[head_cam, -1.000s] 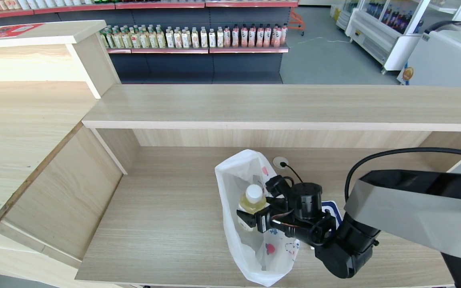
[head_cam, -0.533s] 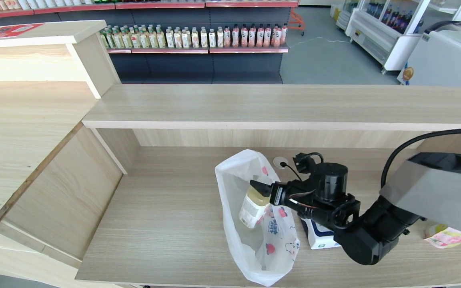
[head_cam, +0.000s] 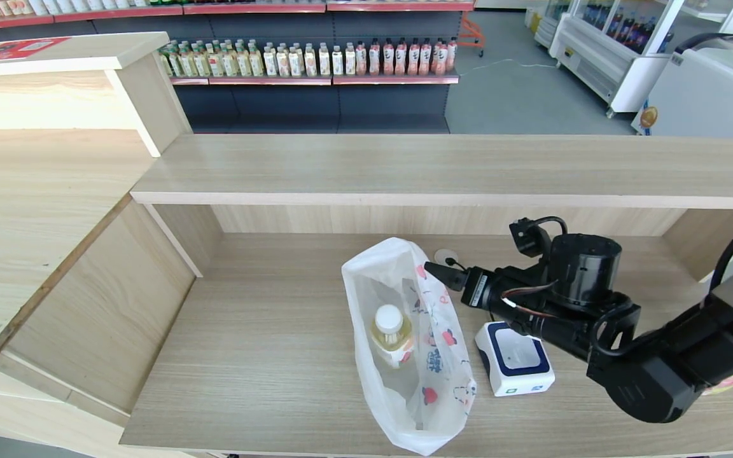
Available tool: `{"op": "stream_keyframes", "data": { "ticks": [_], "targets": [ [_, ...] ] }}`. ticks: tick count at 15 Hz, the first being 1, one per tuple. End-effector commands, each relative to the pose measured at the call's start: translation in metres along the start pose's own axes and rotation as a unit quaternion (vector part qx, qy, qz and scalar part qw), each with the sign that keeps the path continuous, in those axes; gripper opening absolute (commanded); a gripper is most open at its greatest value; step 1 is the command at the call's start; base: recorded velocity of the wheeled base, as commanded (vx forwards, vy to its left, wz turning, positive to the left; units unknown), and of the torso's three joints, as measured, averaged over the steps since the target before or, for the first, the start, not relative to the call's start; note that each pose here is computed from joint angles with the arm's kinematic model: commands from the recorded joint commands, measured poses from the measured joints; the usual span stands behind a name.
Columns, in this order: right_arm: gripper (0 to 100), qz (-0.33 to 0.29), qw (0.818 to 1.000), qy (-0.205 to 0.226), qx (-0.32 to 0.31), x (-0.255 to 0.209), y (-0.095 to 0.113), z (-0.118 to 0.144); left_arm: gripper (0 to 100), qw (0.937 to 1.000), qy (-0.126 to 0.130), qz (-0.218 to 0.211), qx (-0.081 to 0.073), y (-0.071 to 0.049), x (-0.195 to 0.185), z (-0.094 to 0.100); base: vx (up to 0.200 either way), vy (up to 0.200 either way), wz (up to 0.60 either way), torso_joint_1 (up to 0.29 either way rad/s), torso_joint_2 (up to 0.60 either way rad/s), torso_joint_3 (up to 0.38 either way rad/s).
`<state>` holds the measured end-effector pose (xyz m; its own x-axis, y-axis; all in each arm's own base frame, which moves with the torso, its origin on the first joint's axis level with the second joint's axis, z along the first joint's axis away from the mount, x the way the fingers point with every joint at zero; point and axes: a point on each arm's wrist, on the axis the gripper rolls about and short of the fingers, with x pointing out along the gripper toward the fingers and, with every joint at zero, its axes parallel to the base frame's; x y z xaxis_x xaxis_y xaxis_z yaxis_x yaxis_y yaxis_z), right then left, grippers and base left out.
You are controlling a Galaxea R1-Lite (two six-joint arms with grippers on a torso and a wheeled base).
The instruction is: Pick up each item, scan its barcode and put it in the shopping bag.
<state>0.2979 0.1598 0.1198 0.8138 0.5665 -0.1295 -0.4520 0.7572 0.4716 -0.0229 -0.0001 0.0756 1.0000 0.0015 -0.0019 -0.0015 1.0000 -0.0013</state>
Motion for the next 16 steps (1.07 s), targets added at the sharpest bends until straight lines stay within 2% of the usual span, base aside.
{"op": "stream_keyframes", "data": {
  "ticks": [1, 3, 5, 7, 10, 16],
  "targets": [
    [100, 0.008, 1.000, -0.009, -0.001, -0.010, 0.007, 0.006, 100, 1.0000, 0.000, 0.000, 0.000, 0.000, 0.000, 0.000, 0.000, 0.000, 0.00, 0.000, 0.00, 0.000],
    [100, 0.008, 0.999, -0.036, -0.003, -0.026, 0.009, 0.024, 100, 1.0000, 0.000, 0.000, 0.000, 0.000, 0.000, 0.000, 0.000, 0.000, 0.00, 0.000, 0.00, 0.000],
    [100, -0.016, 0.998, -0.068, -0.003, -0.053, 0.001, 0.044, 100, 1.0000, 0.000, 0.000, 0.000, 0.000, 0.000, 0.000, 0.000, 0.000, 0.00, 0.000, 0.00, 0.000],
    [100, -0.109, 0.990, -0.094, -0.006, -0.086, -0.017, 0.053, 100, 1.0000, 0.000, 0.000, 0.000, 0.000, 0.000, 0.000, 0.000, 0.000, 0.00, 0.000, 0.00, 0.000],
    [100, -0.200, 0.975, -0.096, -0.015, -0.133, -0.024, 0.062, 100, 1.0000, 0.000, 0.000, 0.000, 0.000, 0.000, 0.000, 0.000, 0.000, 0.00, 0.000, 0.00, 0.000],
    [100, -0.271, 0.958, -0.098, 0.001, -0.186, -0.026, 0.068, 100, 1.0000, 0.000, 0.000, 0.000, 0.000, 0.000, 0.000, 0.000, 0.000, 0.00, 0.000, 0.00, 0.000]
  ]
}}
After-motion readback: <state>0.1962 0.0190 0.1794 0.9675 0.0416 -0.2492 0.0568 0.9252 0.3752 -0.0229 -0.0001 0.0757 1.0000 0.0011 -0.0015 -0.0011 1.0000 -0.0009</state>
